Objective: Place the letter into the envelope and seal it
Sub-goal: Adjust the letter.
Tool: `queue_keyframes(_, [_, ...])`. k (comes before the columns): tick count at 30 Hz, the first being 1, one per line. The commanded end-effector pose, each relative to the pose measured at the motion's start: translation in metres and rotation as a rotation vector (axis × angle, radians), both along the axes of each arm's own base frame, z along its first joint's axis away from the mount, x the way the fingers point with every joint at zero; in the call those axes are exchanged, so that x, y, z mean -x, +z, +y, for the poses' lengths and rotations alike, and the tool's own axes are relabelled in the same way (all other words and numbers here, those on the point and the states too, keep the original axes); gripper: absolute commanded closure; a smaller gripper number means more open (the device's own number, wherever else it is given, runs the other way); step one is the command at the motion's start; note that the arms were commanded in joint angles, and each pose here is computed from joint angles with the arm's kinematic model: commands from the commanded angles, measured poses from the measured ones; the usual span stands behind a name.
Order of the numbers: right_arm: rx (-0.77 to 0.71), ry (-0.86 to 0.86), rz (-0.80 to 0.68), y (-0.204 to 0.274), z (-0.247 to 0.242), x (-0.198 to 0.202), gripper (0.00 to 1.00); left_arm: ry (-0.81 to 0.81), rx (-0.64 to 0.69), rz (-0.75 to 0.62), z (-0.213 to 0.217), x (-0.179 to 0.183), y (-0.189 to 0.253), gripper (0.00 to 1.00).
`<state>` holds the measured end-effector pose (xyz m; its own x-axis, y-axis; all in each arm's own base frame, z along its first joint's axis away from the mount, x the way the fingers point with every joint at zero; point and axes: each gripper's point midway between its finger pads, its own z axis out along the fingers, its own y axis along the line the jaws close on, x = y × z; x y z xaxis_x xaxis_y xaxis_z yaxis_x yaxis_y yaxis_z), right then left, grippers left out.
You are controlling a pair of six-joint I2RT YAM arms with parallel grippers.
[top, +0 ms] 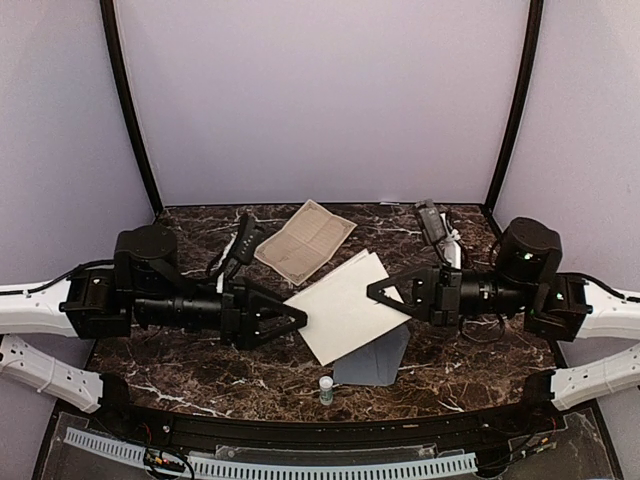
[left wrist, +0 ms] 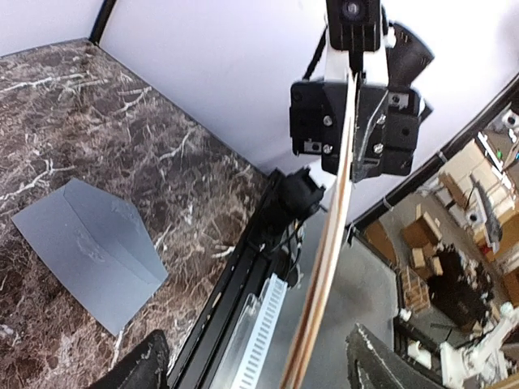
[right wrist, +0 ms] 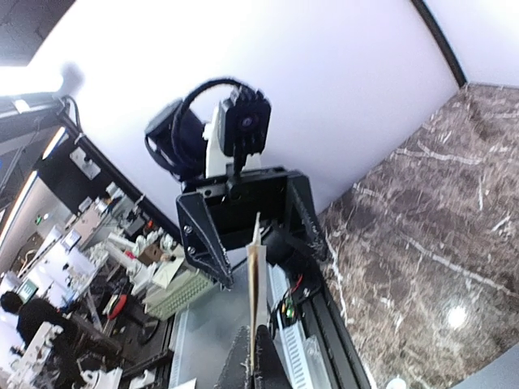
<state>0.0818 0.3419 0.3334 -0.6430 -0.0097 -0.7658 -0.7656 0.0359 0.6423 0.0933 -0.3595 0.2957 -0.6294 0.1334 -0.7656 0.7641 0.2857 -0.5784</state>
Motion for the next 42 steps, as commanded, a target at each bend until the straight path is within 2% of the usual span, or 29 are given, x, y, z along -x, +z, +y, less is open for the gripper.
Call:
queue_keyframes(1, [-0.228,-0.234,-0.05,0.052,-0.018,-0.034,1.0,0.154,0.288,0.005,0.011,-0.02,0.053,0.24])
queue_keyframes(5, [-0.318,-0.26,-0.067,0.074,-0.02,-0.038,1.0,0.116,0.356,0.041,0.006,-0.015,0.063,0.23])
queue_keyframes(11, [-0.368,-0.223,-0.073,0.086,-0.011,-0.036,1.0,0.058,0.427,0.074,-0.008,-0.007,0.071,0.31])
queue_keyframes(15, [-0.38,-0.206,-0.057,0.086,-0.009,-0.034,1.0,0.053,0.453,0.06,-0.012,-0.007,0.079,0.42])
queue_keyframes(19, [-0.386,-0.209,-0.039,0.082,-0.01,-0.034,1.0,0.068,0.474,0.048,-0.011,-0.01,0.081,0.61])
queue_keyframes(23, [-0.378,-0.226,-0.024,0.077,-0.013,-0.036,1.0,0.062,0.484,0.045,-0.01,-0.009,0.082,0.74])
queue_keyframes(26, [-0.359,-0.231,-0.013,0.072,-0.013,-0.037,1.0,0.055,0.476,0.043,-0.012,-0.008,0.082,0.81])
queue_keyframes(29, [-0.346,-0.231,-0.007,0.068,-0.014,-0.036,1.0,0.044,0.464,0.042,-0.014,-0.007,0.081,0.96])
queue_keyframes(31, [-0.333,-0.239,-0.004,0.065,-0.016,-0.037,0.99,0.052,0.454,0.039,-0.013,-0.008,0.08,1.0])
queue_keyframes(34, [-0.307,-0.259,0.007,0.059,-0.023,-0.037,0.88,0.049,0.444,0.03,-0.008,-0.006,0.077,1.0])
queue_keyframes(40, [-0.209,-0.361,-0.004,0.045,-0.046,-0.045,0.41,0.063,0.328,0.04,0.002,-0.003,0.048,1.0])
queue_keyframes(42, [-0.154,-0.41,-0.014,0.04,-0.056,-0.049,0.3,0.036,0.272,0.042,0.003,0.002,0.036,1.0])
